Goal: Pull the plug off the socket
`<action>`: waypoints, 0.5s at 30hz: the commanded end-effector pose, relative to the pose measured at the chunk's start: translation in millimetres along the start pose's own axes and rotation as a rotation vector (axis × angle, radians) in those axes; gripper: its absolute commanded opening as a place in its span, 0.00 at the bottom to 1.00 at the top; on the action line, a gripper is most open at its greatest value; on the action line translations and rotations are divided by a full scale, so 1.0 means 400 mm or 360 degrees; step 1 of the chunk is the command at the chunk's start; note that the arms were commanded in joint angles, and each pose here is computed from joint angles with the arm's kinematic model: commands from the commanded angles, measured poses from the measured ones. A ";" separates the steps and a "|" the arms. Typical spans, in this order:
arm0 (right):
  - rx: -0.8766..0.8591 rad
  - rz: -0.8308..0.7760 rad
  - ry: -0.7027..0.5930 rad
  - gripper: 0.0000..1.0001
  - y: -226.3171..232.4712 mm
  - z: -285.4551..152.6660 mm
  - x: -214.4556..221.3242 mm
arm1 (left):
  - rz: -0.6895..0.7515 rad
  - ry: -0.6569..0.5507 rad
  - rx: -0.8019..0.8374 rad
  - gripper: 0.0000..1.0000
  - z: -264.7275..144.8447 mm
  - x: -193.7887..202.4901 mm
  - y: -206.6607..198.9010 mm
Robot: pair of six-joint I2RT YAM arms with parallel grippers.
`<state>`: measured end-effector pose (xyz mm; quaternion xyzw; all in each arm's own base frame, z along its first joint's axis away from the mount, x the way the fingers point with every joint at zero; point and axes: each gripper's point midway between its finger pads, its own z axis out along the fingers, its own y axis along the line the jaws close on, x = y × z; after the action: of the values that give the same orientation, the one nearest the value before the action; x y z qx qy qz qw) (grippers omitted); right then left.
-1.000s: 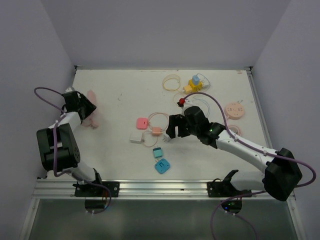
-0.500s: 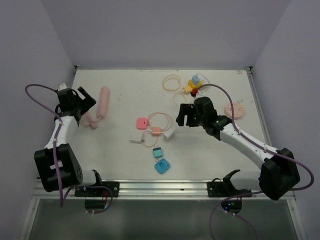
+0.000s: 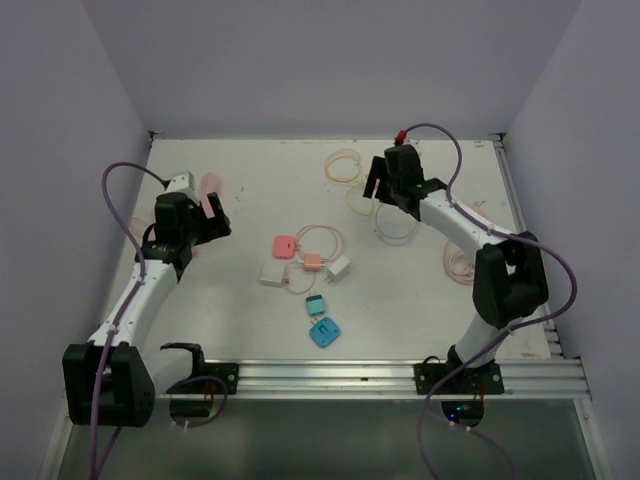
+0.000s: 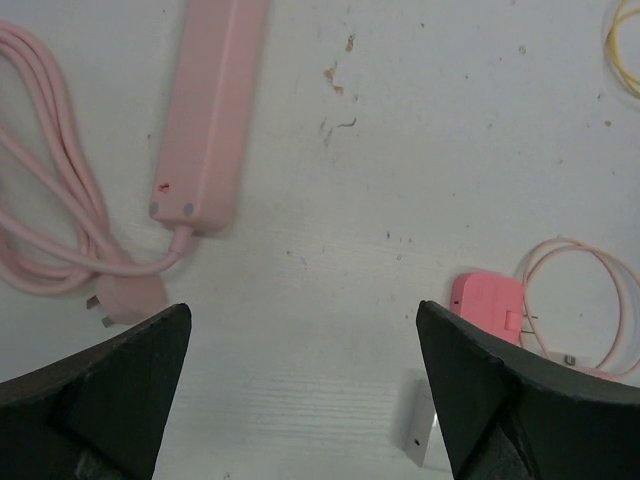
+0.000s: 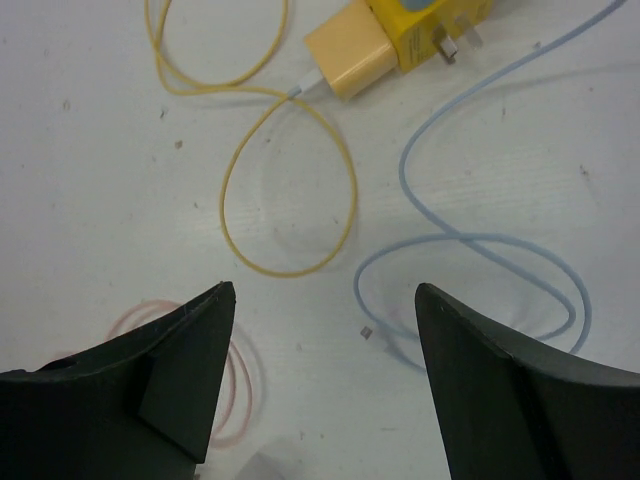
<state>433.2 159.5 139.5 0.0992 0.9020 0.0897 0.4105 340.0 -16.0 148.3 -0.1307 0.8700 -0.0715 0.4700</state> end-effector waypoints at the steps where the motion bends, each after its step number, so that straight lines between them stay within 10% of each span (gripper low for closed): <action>1: 0.0099 0.0043 -0.0206 0.76 -0.001 0.067 -0.106 | 0.0104 -0.0055 -0.0038 0.98 -0.007 -0.022 0.007; 15: 0.0091 -0.0386 -0.0185 0.79 -0.068 0.272 -0.217 | 0.0118 -0.0060 -0.0032 0.97 0.003 -0.040 0.000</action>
<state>552.6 121.0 105.2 0.0407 0.8965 0.0055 0.4410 337.0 -10.3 141.4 -0.1185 0.8771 -0.0433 0.4634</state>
